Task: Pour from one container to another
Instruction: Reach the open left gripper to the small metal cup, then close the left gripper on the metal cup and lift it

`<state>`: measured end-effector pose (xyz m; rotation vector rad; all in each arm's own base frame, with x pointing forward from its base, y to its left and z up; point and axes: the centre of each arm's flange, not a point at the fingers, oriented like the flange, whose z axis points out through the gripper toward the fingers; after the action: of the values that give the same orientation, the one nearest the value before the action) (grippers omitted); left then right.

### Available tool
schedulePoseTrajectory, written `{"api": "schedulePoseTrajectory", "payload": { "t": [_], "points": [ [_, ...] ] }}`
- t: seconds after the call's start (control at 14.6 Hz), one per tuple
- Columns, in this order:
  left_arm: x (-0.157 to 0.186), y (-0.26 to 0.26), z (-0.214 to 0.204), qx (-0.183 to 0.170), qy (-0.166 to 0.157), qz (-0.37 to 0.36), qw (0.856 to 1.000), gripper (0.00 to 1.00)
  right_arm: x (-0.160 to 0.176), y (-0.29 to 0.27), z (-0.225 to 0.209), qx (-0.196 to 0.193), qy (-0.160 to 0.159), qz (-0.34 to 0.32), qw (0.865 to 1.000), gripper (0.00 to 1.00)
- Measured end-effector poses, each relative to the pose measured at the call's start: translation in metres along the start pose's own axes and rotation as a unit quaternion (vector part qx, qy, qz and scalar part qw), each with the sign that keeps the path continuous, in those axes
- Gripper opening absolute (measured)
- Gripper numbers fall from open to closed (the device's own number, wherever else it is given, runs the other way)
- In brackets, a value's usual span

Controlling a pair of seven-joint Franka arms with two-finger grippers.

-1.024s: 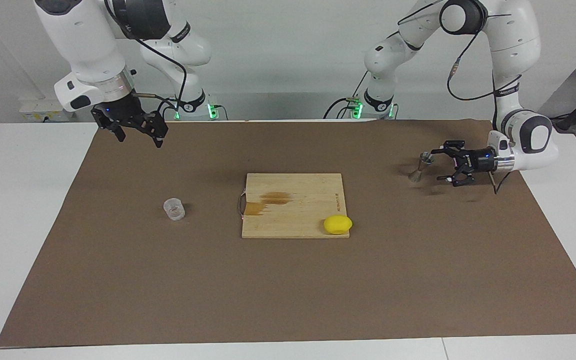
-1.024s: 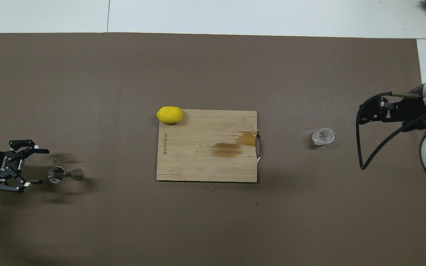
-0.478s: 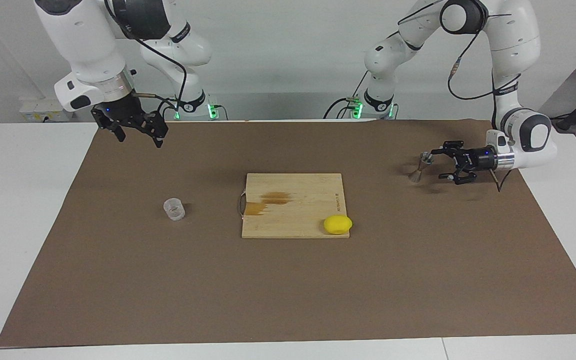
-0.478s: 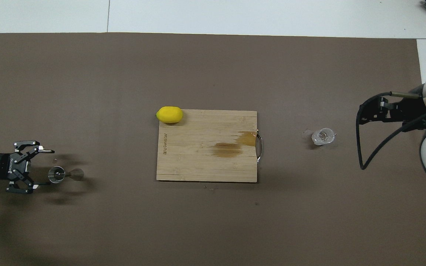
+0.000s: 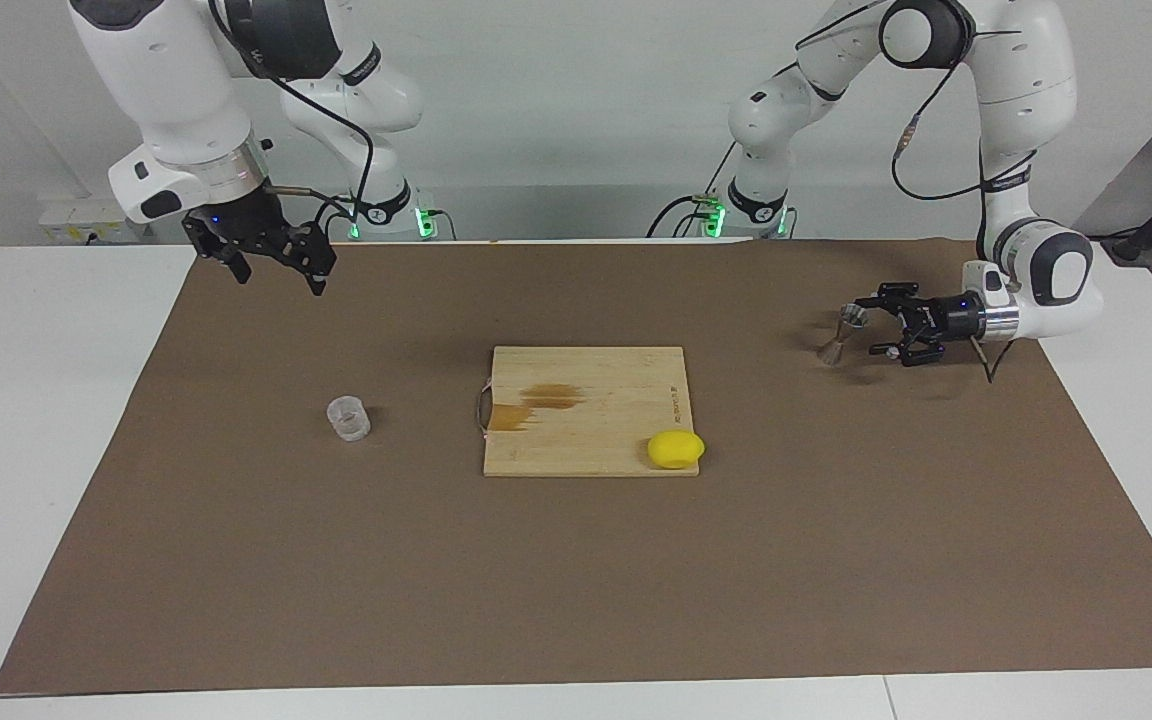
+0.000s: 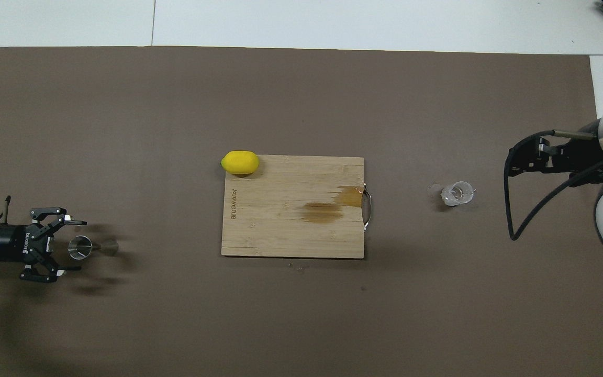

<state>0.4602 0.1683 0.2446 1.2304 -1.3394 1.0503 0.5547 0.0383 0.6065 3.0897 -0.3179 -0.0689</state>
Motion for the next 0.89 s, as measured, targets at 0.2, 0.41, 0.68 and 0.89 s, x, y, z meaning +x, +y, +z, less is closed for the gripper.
{"api": "schedulePoseTrajectory", "payload": {
  "t": [0.2, 0.41, 0.68, 0.89],
  "points": [
    [0.0023, 0.0034, 0.0044, -0.010, 0.017, -0.001, 1.000, 1.00, 0.0000, 0.0000, 0.0000, 0.000, 0.000, 0.000, 1.000, 1.00],
    [0.0043, 0.0041, 0.0054, -0.013, 0.023, -0.001, 1.000, 1.00, 0.0000, 0.0000, 0.0000, 0.000, 0.000, 0.000, 1.000, 1.00],
    [0.0043, 0.0045, 0.0050, -0.013, 0.023, -0.001, 1.000, 0.96, 0.0000, 0.0000, 0.0000, 0.000, 0.000, 0.000, 1.000, 1.00],
    [0.0041, 0.0045, 0.0047, -0.012, 0.022, -0.001, 1.000, 0.83, 0.0000, 0.0000, 0.0000, 0.000, 0.000, 0.000, 1.000, 1.00]
  ]
}}
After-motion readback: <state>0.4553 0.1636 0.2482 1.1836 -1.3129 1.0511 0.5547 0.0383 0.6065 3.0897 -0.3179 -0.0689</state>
